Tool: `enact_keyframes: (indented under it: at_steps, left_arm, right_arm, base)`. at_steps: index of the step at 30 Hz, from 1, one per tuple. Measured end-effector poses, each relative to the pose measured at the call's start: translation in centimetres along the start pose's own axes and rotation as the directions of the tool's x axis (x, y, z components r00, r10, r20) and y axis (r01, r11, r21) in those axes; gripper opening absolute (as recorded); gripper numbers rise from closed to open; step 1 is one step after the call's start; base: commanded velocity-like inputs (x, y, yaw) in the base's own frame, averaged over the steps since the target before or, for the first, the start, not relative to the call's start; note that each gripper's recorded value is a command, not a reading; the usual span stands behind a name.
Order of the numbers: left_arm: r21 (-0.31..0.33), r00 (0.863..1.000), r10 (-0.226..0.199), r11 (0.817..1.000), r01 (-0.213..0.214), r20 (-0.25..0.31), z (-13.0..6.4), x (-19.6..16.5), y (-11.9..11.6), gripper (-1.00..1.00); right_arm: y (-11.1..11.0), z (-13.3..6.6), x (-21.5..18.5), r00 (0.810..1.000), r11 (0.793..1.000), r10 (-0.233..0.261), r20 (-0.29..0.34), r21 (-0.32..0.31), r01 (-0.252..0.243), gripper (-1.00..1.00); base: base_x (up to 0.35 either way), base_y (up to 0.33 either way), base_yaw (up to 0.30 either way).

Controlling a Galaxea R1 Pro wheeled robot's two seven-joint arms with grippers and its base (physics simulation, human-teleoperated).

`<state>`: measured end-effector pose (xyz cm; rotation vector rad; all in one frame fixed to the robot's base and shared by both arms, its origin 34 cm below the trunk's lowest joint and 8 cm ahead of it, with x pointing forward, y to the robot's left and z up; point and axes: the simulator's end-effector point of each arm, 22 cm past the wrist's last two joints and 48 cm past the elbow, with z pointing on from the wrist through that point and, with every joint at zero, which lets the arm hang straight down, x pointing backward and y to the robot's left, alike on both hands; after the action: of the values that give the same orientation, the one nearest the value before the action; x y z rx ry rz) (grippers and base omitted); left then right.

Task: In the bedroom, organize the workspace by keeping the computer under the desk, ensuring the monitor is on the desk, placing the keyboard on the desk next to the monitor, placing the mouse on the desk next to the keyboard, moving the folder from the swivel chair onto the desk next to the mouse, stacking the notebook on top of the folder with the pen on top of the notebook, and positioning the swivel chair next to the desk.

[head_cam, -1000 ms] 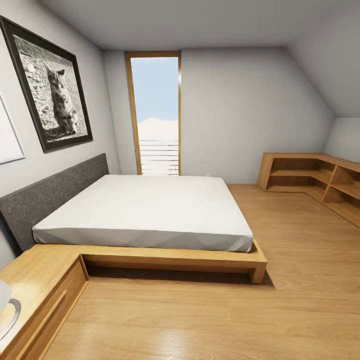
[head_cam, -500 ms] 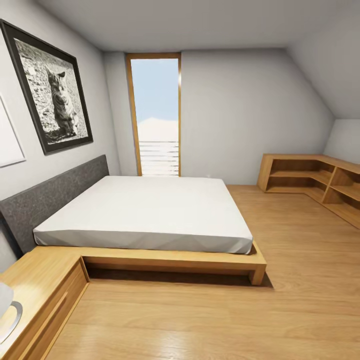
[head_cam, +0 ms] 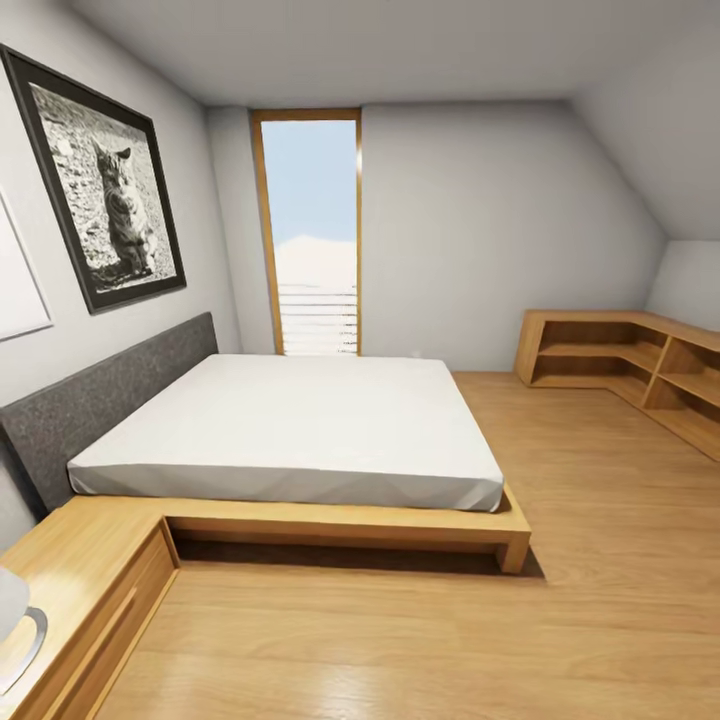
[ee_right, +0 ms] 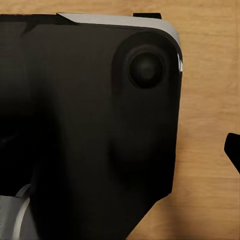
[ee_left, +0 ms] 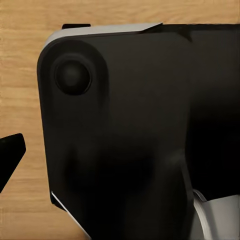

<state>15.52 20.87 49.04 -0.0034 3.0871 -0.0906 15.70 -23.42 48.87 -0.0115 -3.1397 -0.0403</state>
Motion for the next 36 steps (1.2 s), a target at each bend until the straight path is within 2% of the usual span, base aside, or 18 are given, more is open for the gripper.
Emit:
enact_keyframes:
  at_steps: [10, 12, 16, 17, 18, 20, 21, 22, 24, 25, 28, 35, 36]
  left_arm:
    - [0.0, 1.0, 0.0, 1.0, 0.0, 0.001, -1.5, -0.1, -0.1, 1.0]
    - [0.0, 1.0, 0.0, 1.0, 0.0, 0.014, -1.8, -0.4, -0.1, 1.0]
    - [0.0, 0.995, 0.0, 1.0, 0.0, 0.1, -2.2, -2.3, -0.1, 1.0]
    - [-0.004, 0.986, 0.001, 1.0, 0.0, 0.168, -2.4, -3.8, 0.0, 1.0]
    - [-0.009, 0.974, 0.002, 1.0, 0.0, 0.229, -2.6, -5.1, 0.2, 1.0]
    - [-0.012, 0.962, 0.003, 1.0, 0.001, 0.274, -2.9, -6.6, 0.3, 1.0]
    - [-0.012, 0.956, 0.003, 1.0, 0.001, 0.295, -3.0, -7.4, 0.3, 1.0]
    - [-0.013, 0.946, 0.003, 1.0, 0.001, 0.325, -3.2, -8.7, 0.4, 1.0]
    - [-0.017, 0.939, 0.005, 1.0, 0.001, 0.344, -3.4, -9.5, 0.7, 1.0]
    - [-0.018, 0.935, 0.005, 1.0, 0.001, 0.355, -3.5, -10.1, 0.8, 1.0]
    - [-0.021, 0.928, 0.005, 1.0, 0.003, 0.372, -3.6, -10.9, 0.9, 1.0]
    - [-0.02, 0.925, -0.003, 1.0, 0.011, 0.38, -3.7, -11.3, 1.0, 1.0]
    - [-0.033, 0.907, 0.005, 0.999, 0.01, 0.421, -4.1, -12.2, 2.1, 1.0]
  right_arm:
    - [0.0, -1.5, 0.1, 1.0, 1.0, 0.0, 0.0, 0.0, 0.0, 1.0]
    - [0.0, -1.8, 0.1, 1.0, 1.0, -0.001, 0.001, 0.0, 0.001, 1.0]
    - [-0.3, -2.1, -0.2, 1.0, 1.0, 0.008, 0.014, 0.006, -0.008, 1.0]
    - [-0.4, -2.1, -1.3, 0.998, 1.0, 0.012, 0.058, 0.008, -0.012, 1.0]
    - [-0.5, -2.3, -3.4, 0.99, 1.0, 0.014, 0.143, 0.008, -0.015, 1.0]
    - [-0.5, -2.8, -6.3, 0.968, 1.0, 0.014, 0.251, 0.008, -0.016, 1.0]
    - [-0.6, -3.1, -7.7, 0.954, 1.0, 0.013, 0.301, 0.008, -0.016, 1.0]
    - [-1.0, -4.0, -10.7, 0.918, 1.0, 0.008, 0.396, 0.013, -0.014, 1.0]
    - [-1.9, -4.7, -12.9, 0.888, 1.0, 0.0, 0.46, 0.025, -0.013, 1.0]
    - [-2.3, -4.9, -13.5, 0.88, 0.999, -0.004, 0.476, 0.03, -0.012, 1.0]
    - [-2.7, -5.2, -14.1, 0.87, 0.999, -0.012, 0.492, 0.036, -0.007, 1.0]
    - [-2.9, -5.2, -14.1, 0.869, 0.999, -0.018, 0.495, 0.039, -0.001, 1.0]
    - [-4.1, -5.3, -14.1, 0.869, 0.997, -0.03, 0.494, 0.078, -0.01, 1.0]
  base:
    - [0.0, 0.0, -0.222]
    - [0.0, 0.0, -0.282]
    - [0.0, 0.0, -0.29]
    - [0.0, 0.0, -0.293]
    - [0.0, 0.0, -0.285]
    - [0.0, 0.0, -0.232]
    - [0.0, 0.0, -0.094]
    - [0.0, 0.0, -0.06]
    - [0.0, 0.0, -0.054]
    - [0.0, 0.0, -0.086]
    - [0.0, 0.0, -0.142]
    - [0.0, 0.0, -0.153]
    - [0.0, 0.0, -0.006]
